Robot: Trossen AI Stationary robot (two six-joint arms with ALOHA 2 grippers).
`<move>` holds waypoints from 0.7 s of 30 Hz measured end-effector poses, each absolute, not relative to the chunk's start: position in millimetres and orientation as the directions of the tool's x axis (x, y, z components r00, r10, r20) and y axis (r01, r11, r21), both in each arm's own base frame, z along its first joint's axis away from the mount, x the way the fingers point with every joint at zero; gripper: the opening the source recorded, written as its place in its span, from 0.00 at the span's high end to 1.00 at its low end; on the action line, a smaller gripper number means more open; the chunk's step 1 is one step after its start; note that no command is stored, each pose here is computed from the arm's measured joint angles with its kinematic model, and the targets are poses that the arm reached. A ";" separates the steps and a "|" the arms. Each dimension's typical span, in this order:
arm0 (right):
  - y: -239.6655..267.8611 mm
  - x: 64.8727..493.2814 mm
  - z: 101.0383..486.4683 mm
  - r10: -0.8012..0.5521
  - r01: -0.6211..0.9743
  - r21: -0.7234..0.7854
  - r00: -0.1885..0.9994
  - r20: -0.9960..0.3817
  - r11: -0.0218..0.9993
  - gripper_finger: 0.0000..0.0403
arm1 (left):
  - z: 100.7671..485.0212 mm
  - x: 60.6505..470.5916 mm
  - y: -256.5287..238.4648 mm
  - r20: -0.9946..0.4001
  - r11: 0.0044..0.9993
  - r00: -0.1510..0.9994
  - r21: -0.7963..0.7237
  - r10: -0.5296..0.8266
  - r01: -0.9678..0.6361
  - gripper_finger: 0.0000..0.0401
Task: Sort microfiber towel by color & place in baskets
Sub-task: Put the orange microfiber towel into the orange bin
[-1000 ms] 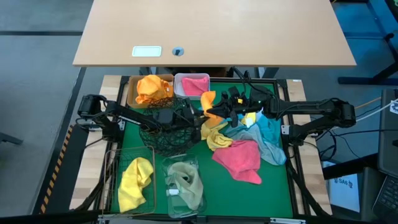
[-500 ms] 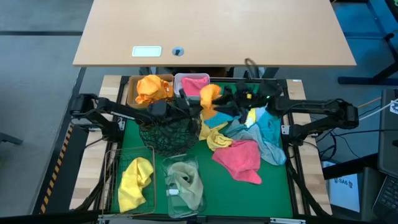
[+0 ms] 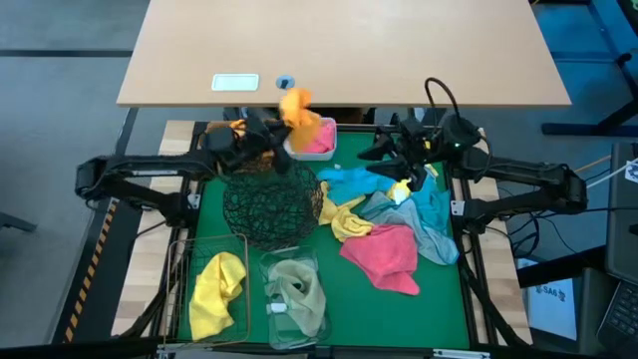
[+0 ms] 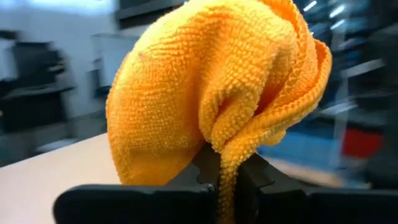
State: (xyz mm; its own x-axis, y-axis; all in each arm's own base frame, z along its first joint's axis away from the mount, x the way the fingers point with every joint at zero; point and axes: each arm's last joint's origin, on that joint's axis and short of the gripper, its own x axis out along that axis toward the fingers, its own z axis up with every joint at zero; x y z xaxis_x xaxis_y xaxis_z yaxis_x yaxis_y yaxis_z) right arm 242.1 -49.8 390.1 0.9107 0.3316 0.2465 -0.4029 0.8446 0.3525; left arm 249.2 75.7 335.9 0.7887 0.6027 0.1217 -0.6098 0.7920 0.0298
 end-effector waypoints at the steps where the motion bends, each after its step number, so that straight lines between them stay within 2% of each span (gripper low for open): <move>1: -49.7 241.9 388.9 0.331 -0.397 0.363 0.915 0.232 0.843 0.52 | 336.8 243.1 79.2 0.098 0.771 0.770 0.038 0.630 -0.636 0.97; 6: -50.7 244.5 379.7 0.321 -0.355 0.421 0.935 0.153 0.834 0.52 | 335.6 217.9 94.2 -0.016 0.686 0.686 0.048 0.727 -0.726 0.97; 12: -52.9 247.9 366.5 0.269 -0.255 0.493 0.962 0.043 0.832 0.52 | 314.0 207.1 116.7 -0.208 0.608 0.583 0.084 0.785 -0.789 0.97; 17: -53.1 248.0 360.7 0.262 -0.218 0.521 0.965 -0.011 0.825 0.52 | 291.3 196.1 133.1 -0.381 0.511 0.430 0.141 0.819 -0.848 0.97; 21: -53.0 248.0 358.5 0.263 -0.207 0.531 0.964 -0.031 0.822 0.52 | 276.8 184.1 137.8 -0.509 0.474 0.321 0.203 0.799 -0.857 0.97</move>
